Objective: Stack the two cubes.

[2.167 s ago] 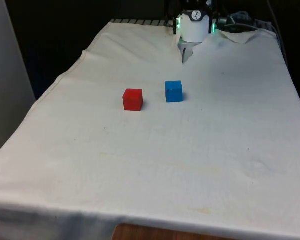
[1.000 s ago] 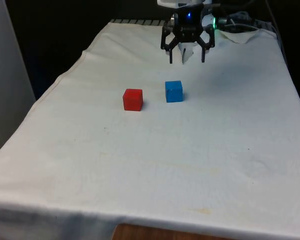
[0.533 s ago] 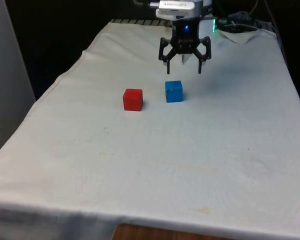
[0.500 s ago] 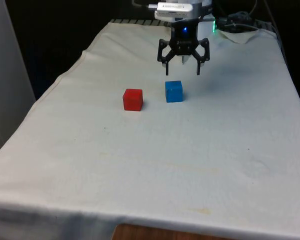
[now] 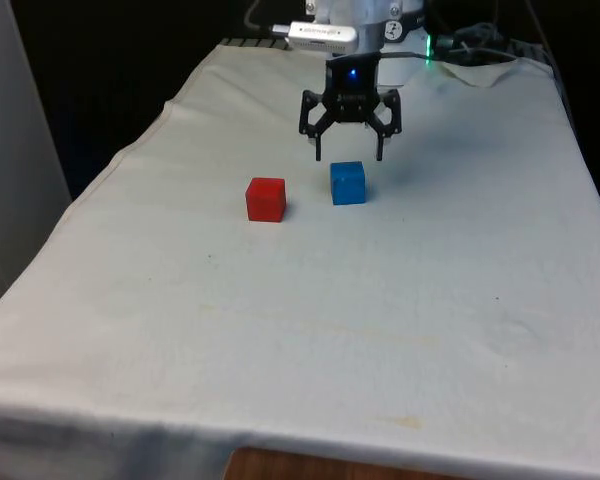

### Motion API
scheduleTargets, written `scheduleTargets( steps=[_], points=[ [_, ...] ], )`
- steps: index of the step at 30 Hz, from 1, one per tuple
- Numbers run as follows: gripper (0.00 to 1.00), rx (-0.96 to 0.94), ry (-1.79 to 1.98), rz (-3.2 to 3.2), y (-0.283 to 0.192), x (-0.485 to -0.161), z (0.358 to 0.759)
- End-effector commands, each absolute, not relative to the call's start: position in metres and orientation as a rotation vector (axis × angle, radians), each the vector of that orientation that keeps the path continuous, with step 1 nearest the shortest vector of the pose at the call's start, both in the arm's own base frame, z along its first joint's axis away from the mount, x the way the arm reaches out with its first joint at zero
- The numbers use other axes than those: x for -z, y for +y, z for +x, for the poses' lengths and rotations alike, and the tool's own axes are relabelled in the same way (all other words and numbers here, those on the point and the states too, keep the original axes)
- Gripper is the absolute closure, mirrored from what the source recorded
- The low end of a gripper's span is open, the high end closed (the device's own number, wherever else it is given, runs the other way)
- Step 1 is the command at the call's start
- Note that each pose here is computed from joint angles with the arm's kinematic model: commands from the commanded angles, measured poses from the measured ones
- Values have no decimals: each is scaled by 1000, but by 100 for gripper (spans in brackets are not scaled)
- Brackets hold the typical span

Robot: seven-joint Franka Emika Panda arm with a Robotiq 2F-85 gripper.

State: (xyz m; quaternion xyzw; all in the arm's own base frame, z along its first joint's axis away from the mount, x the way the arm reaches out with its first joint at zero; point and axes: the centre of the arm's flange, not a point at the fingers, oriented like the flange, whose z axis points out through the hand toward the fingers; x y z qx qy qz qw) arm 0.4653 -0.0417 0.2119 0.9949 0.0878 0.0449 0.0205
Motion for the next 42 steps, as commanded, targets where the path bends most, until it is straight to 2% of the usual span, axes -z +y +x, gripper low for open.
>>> scheduleTargets(
  steps=[1, 18, 31, 37, 38, 39, 40, 41, 42],
  points=[
    [0, -155, 280, 3091, -40, -210, 466],
    [0, -175, 288, 3073, -39, -185, 467],
    [0, -168, 290, 3066, -41, -178, 467],
    [66, -162, 289, 3065, -41, -177, 467],
    [82, -156, 287, 3065, -42, -178, 466],
    [82, -162, 290, 3065, -41, -177, 467],
    [93, -162, 290, 3065, -41, -177, 467],
    [99, -162, 292, 3065, -41, -177, 467],
    [99, -163, 290, 3064, -41, -177, 467]
  ],
)
